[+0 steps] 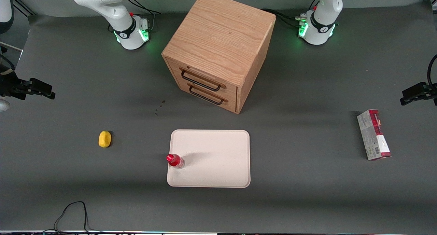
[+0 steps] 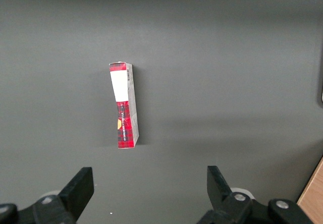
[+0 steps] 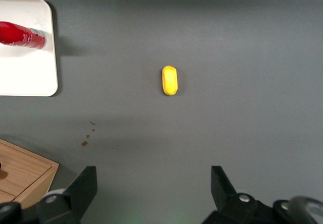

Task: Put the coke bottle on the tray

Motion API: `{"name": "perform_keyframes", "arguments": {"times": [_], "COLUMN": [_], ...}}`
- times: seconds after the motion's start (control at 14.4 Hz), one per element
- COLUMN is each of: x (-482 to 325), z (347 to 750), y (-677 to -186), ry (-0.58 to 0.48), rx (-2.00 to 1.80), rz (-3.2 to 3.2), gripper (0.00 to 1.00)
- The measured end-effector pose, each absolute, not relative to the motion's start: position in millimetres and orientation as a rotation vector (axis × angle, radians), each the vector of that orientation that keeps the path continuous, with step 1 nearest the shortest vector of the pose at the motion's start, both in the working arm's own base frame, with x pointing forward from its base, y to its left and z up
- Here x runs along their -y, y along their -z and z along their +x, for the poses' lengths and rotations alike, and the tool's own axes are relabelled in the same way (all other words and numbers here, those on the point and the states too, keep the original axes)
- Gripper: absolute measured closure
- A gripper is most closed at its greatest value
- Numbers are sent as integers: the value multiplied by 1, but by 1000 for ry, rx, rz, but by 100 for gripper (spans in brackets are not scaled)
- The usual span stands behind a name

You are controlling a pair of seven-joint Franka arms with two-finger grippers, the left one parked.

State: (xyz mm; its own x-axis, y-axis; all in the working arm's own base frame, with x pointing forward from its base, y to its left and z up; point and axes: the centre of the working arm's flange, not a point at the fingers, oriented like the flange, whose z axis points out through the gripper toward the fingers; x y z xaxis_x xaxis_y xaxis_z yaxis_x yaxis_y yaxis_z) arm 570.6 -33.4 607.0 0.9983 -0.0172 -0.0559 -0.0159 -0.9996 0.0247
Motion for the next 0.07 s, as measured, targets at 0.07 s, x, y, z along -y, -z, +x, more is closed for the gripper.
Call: {"name": "perform_keyframes", "arguments": {"times": [0.07], "x": [34], "z": [571], "y": [-607], "ry": [87], "rx": [27], "rz": [3117], "gripper": [0]}}
